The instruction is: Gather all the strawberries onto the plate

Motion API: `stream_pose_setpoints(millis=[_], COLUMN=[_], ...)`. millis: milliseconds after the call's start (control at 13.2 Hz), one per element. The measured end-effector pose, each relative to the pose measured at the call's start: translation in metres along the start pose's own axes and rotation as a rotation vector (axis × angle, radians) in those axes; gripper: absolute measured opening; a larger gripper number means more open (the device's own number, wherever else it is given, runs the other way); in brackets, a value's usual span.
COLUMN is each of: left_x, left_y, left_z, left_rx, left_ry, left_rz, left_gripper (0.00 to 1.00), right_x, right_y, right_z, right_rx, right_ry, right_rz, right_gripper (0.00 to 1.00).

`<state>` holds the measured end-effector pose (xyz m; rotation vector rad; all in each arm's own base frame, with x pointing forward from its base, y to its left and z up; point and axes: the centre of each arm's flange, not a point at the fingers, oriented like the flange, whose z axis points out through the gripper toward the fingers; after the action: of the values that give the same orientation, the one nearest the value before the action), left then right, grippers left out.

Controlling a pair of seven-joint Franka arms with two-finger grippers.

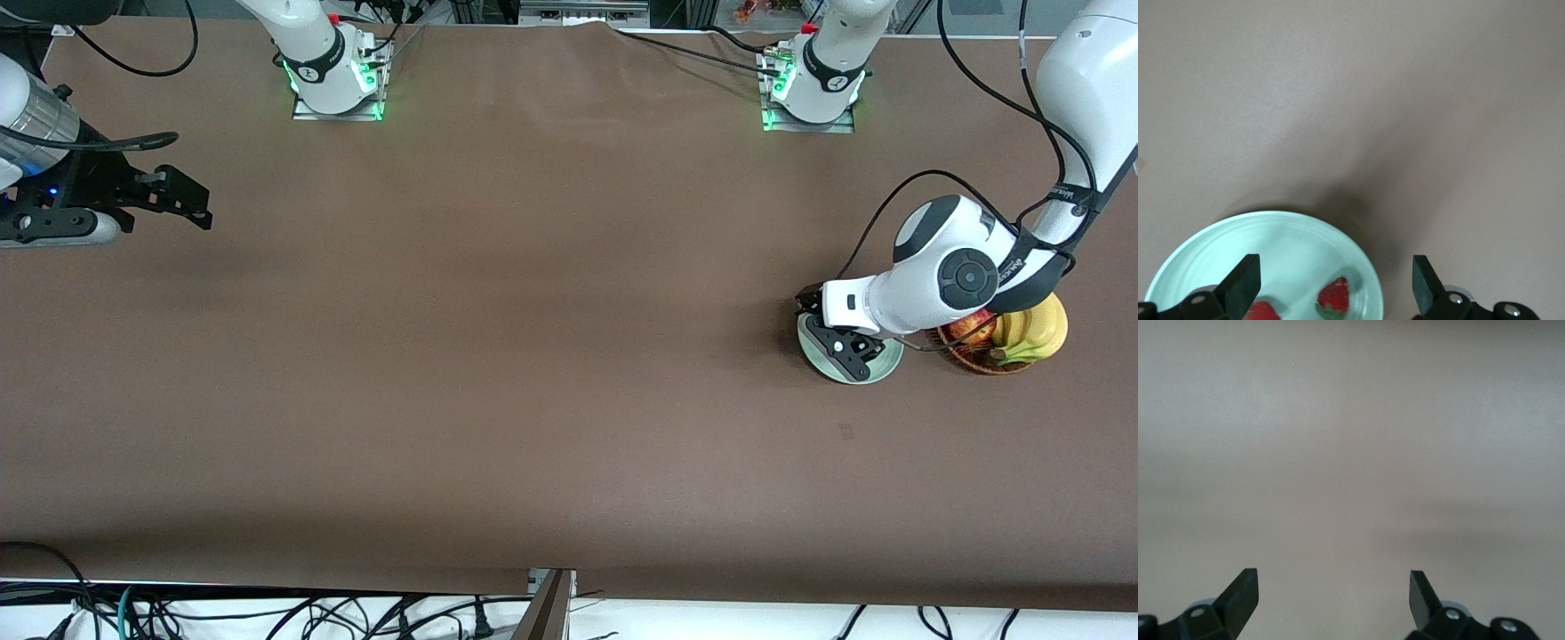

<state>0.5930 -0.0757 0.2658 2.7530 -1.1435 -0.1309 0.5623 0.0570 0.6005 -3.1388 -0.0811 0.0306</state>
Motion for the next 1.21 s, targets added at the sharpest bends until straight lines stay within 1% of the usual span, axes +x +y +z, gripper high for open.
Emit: stream_pose_setpoints(millis=[152,303,455,531,758,910,1137,1213], left_x=[-0.001,-0.010,-0.016,-0.018,-0.017,-0.008,0.015,0.023], left_y=[0.001,-0.006,-0.016,-0.021,-0.017,-0.006,0.011,0.016], left_z=[-0.031,-0.073,-0.115,-0.133,-0.176,-0.209,-0.247,-0.255], left_rx=[-0.015,-0.015,-0.009,-0.008,-0.027,-0.032,0.000,0.011], left_ry=[0.002,-0.041,-0.080,-0.087,-0.080,-0.084,-0.051,-0.055], left_rz=[-0.010,-0.028,-0.058,-0.078,-0.181,-0.261,-0.378,-0.419], left_gripper=[1.00,1.00,1.00,1.00,1.00,1.00,1.00,1.00], right_x=[0.000,0.000,0.000,0.000,0.000,0.000,0.000,0.001], right_y=[0.000,-0.006,-0.014,-0.015,-0.015,-0.015,-0.015,-0.015], right_z=[0.000,-0.001,-0.010,-0.015,-0.017,-0.017,-0.017,-0.016], right_rx=[0.000,0.000,0.001,0.002,0.002,0.002,0.002,0.002], right_ry=[0.000,0.002,0.021,0.031,0.036,0.035,0.034,0.034], right_rz=[-0.002,-0.011,-0.025,-0.028,-0.029,-0.029,-0.028,-0.028], right_gripper=[1.00,1.00,1.00,1.00,1.00,1.00,1.00,1.00])
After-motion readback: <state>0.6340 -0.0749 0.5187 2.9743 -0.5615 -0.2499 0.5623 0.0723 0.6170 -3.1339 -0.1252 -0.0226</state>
